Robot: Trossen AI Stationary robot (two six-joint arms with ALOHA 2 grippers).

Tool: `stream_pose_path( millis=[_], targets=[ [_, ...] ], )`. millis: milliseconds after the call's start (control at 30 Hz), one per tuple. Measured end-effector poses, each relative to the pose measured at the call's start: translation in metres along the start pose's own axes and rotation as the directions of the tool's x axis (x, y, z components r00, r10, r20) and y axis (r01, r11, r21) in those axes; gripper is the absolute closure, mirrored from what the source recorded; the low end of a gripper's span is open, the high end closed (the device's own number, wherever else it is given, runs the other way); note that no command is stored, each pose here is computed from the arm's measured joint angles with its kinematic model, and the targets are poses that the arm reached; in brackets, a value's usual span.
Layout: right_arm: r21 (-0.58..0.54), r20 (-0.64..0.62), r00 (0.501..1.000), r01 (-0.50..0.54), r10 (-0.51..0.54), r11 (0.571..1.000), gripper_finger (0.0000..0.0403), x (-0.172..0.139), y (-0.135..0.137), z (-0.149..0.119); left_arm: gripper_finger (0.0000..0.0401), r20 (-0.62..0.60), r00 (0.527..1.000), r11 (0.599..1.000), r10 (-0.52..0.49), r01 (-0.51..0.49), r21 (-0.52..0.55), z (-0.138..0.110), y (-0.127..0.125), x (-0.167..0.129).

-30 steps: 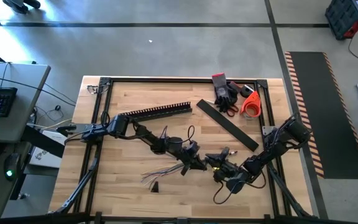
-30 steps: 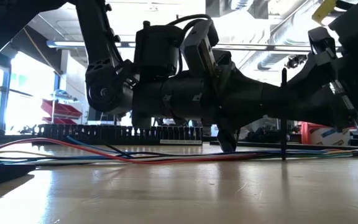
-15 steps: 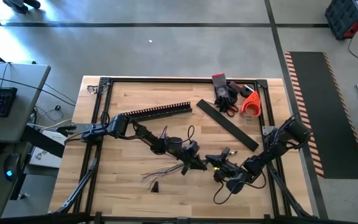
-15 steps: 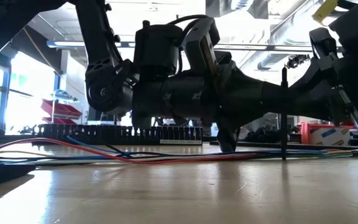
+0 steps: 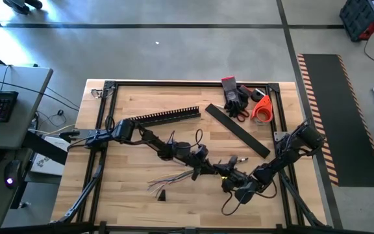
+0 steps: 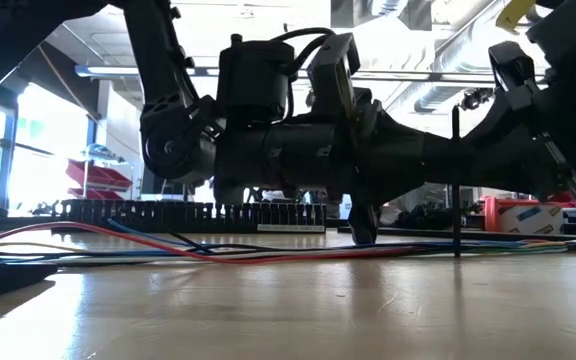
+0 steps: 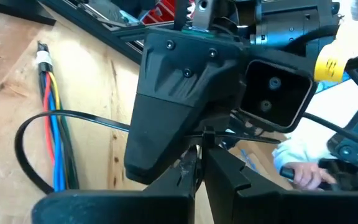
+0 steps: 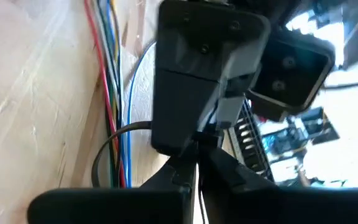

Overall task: Ziptie cables
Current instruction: Wrap the colored cables together using a zip tie

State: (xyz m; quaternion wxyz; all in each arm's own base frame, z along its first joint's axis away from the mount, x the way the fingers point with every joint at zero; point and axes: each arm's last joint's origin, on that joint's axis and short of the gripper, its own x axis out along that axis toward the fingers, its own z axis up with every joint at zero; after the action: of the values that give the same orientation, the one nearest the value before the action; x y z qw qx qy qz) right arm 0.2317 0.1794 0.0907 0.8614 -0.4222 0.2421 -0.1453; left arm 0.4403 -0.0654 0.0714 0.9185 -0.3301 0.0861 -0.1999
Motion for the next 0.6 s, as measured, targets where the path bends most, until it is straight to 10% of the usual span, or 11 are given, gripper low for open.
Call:
stream_pose_path(
  millis=[200, 600],
  targets=[
    [0.170, -0.043, 0.999, -0.003, 0.011, 0.985, 0.0376, 0.000, 0.001, -0.008, 0.0401, 0.015, 0.998, 0.998, 0.056, -0.056, 0.035, -0.009, -0.008, 0.004],
    [0.563, 0.003, 0.982, -0.159, 0.191, 0.811, 0.0162, -0.011, -0.004, -0.001, 0.0401, 0.117, 0.971, 0.970, 0.208, -0.220, 0.100, -0.025, -0.024, 0.010]
  ],
)
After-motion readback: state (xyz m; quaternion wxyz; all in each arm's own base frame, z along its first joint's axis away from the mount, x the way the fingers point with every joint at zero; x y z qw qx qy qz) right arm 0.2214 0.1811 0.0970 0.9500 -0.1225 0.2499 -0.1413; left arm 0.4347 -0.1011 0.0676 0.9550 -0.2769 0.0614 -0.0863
